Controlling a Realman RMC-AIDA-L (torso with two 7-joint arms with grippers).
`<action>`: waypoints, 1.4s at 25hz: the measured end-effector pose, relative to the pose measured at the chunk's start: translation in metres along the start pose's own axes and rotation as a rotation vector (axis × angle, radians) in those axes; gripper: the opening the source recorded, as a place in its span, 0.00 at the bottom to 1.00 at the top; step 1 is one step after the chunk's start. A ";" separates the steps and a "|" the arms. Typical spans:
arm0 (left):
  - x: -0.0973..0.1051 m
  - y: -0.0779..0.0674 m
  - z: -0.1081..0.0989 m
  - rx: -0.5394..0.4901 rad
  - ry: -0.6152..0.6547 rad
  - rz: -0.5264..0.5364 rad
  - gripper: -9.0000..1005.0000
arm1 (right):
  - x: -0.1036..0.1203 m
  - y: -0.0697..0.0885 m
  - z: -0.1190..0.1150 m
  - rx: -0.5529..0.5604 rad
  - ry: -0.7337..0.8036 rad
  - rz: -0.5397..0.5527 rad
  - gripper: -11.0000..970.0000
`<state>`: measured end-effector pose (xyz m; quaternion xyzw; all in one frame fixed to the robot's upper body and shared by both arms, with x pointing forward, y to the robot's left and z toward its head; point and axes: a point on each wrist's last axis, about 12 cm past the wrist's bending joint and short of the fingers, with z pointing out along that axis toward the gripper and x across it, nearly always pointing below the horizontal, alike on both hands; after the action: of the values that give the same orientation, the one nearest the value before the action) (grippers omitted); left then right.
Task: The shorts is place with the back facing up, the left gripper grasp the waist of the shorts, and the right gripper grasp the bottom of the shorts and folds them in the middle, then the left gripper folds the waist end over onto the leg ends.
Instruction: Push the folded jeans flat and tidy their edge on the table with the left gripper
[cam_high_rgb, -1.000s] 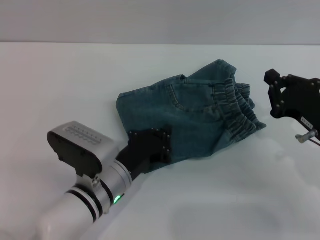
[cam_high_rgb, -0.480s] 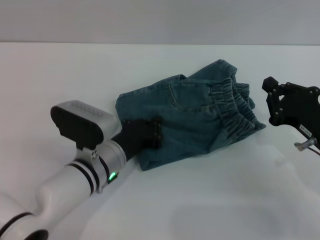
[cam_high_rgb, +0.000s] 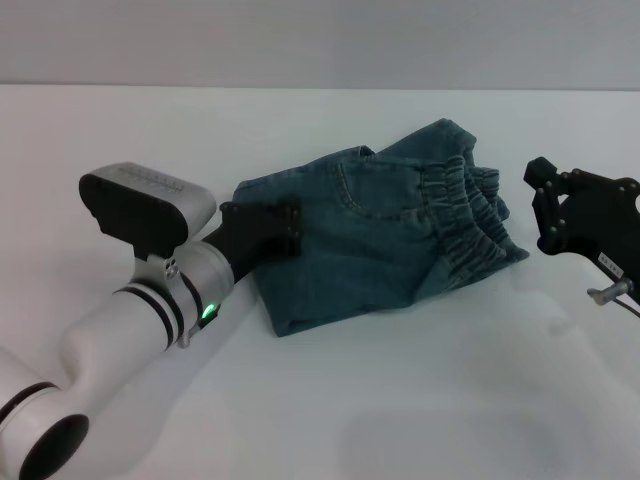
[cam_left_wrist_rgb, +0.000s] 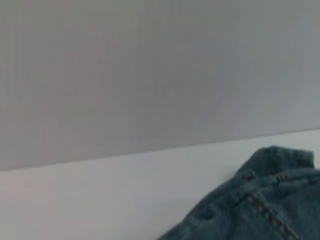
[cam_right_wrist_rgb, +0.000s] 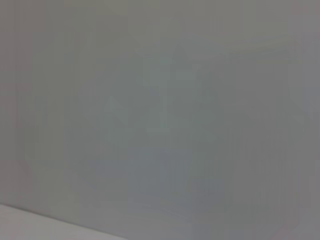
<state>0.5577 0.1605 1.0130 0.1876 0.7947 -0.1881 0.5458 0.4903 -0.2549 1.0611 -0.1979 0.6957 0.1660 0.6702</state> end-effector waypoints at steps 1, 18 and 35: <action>-0.003 -0.002 0.000 0.009 -0.017 -0.001 0.03 | 0.000 0.000 0.000 0.003 -0.004 0.008 0.06; 0.023 -0.047 -0.032 0.145 0.001 -0.129 0.05 | -0.001 0.001 0.008 -0.014 -0.002 0.010 0.06; 0.015 -0.017 -0.012 0.085 0.048 -0.056 0.06 | 0.002 0.002 0.006 -0.015 0.004 0.015 0.06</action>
<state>0.5346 0.1536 1.0041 0.1925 0.8038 -0.2323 0.5126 0.4944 -0.2508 1.0590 -0.1983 0.6973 0.1757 0.6660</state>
